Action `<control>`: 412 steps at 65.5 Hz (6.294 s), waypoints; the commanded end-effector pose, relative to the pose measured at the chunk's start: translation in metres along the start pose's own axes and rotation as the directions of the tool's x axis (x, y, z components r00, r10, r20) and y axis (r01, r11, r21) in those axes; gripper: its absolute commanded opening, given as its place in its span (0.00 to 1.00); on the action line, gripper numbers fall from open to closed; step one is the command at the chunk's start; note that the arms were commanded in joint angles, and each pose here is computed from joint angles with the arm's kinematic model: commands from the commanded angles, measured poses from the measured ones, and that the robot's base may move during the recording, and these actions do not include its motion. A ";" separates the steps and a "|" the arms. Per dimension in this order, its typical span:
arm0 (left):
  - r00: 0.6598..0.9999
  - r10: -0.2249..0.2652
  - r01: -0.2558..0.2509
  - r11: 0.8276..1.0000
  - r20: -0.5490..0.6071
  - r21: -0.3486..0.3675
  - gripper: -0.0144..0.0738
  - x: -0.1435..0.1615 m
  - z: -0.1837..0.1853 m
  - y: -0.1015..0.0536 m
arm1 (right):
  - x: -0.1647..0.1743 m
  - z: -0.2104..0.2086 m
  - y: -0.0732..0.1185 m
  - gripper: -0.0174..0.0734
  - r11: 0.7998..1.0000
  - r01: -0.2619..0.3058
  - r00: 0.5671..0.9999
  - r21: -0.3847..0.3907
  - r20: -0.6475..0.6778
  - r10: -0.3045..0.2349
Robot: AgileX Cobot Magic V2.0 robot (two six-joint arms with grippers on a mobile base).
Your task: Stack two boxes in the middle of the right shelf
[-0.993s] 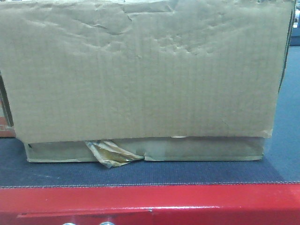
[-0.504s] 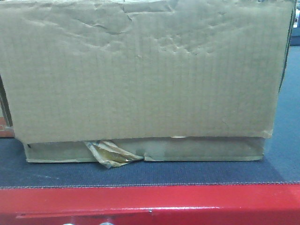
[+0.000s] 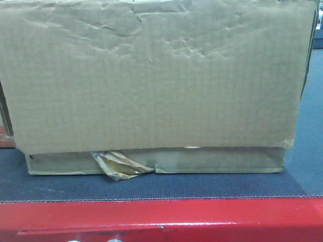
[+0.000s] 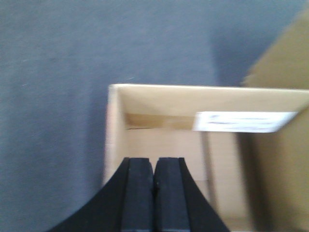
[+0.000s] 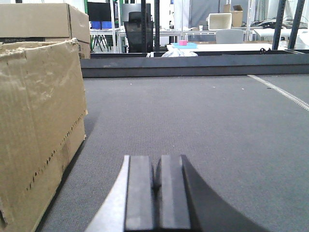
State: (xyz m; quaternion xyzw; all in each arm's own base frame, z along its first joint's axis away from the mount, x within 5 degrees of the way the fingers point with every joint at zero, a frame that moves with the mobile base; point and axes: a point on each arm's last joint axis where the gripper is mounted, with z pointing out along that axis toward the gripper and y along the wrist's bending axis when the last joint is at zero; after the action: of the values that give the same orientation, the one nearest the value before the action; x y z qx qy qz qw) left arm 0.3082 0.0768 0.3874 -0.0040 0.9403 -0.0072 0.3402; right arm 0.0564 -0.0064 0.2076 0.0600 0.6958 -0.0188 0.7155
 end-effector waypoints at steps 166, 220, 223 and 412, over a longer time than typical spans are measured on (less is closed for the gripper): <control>0.993 -0.089 0.090 0.996 -0.083 0.008 0.04 -0.021 0.040 -0.244 | -0.002 0.000 0.000 0.01 1.000 0.002 1.000 0.001 0.026 -0.002; 0.991 -0.072 0.073 0.997 0.116 -0.008 0.51 -0.057 -0.022 -0.221 | -0.002 0.000 0.000 0.01 1.000 0.002 1.000 0.001 0.026 -0.002; 0.990 -0.051 0.056 0.998 0.132 -0.032 0.51 -0.060 -0.025 -0.214 | -0.002 0.000 0.000 0.01 1.000 0.002 1.000 0.001 0.026 -0.002; 0.972 -0.105 0.107 0.994 -0.208 -0.001 0.51 -0.022 0.051 -0.189 | -0.191 0.228 0.096 0.02 0.999 -0.020 0.571 -0.046 -0.821 -0.026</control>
State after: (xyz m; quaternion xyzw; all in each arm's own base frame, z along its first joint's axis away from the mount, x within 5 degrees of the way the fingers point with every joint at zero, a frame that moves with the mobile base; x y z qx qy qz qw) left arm 0.3553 -0.1105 0.3669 -0.0493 0.9696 -0.0309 0.2376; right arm 0.2762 0.0415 0.4075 0.0557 0.9424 0.0338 0.3282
